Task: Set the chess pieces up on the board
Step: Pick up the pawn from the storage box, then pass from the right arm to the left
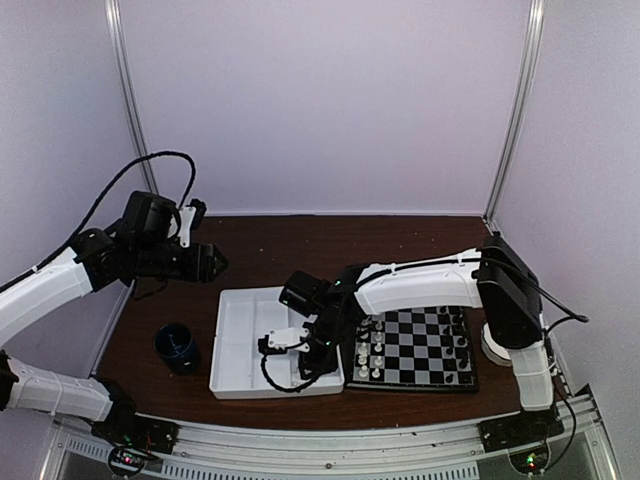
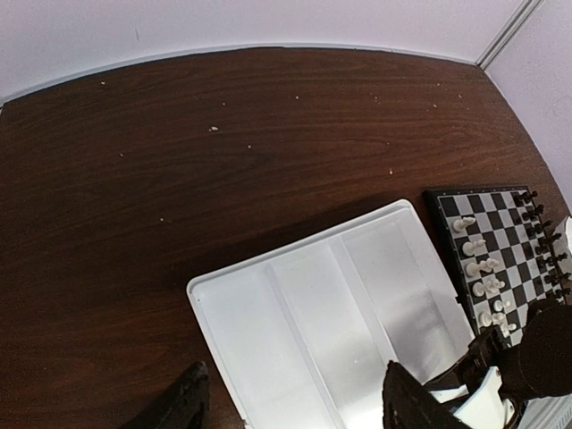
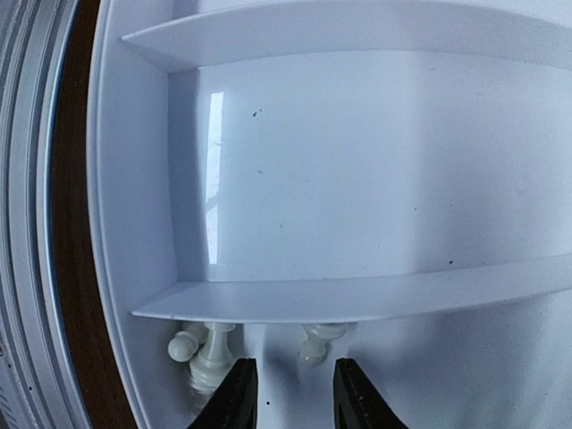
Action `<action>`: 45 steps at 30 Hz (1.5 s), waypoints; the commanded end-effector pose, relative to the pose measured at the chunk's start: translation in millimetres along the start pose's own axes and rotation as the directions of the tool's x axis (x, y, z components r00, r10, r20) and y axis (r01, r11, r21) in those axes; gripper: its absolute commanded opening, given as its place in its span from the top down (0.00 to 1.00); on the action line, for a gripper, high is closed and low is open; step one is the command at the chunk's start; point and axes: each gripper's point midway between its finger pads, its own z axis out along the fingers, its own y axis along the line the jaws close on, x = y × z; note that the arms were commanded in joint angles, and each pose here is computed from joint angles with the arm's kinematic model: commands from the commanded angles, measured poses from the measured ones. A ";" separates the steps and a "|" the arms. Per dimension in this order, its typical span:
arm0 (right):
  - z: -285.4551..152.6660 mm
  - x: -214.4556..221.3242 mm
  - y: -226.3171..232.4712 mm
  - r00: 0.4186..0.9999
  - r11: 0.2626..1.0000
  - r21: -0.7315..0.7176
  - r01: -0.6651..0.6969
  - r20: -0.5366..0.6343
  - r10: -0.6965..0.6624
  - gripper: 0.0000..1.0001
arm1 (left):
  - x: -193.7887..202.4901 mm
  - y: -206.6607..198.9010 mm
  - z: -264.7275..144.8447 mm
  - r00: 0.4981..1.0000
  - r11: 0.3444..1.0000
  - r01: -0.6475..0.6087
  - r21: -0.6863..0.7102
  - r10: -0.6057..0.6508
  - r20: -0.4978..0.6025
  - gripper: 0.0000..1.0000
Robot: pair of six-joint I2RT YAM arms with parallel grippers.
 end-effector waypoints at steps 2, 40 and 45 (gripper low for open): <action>2.6 -6.6 -7.2 1.000 0.999 0.036 -0.022 0.004 0.022 0.73 | -8.4 0.5 -3.1 0.999 1.000 0.012 0.002 -0.012 0.044 0.34; -134.4 -16.1 -16.4 0.962 0.993 0.001 -0.114 0.248 0.110 1.00 | 9.3 -122.1 4.3 0.997 0.711 -0.068 0.700 0.027 0.069 0.33; -141.6 -16.6 -23.1 0.959 0.992 0.022 -0.127 0.260 0.117 1.00 | 16.6 -127.9 20.7 0.996 0.705 0.089 0.703 -0.040 -0.085 0.37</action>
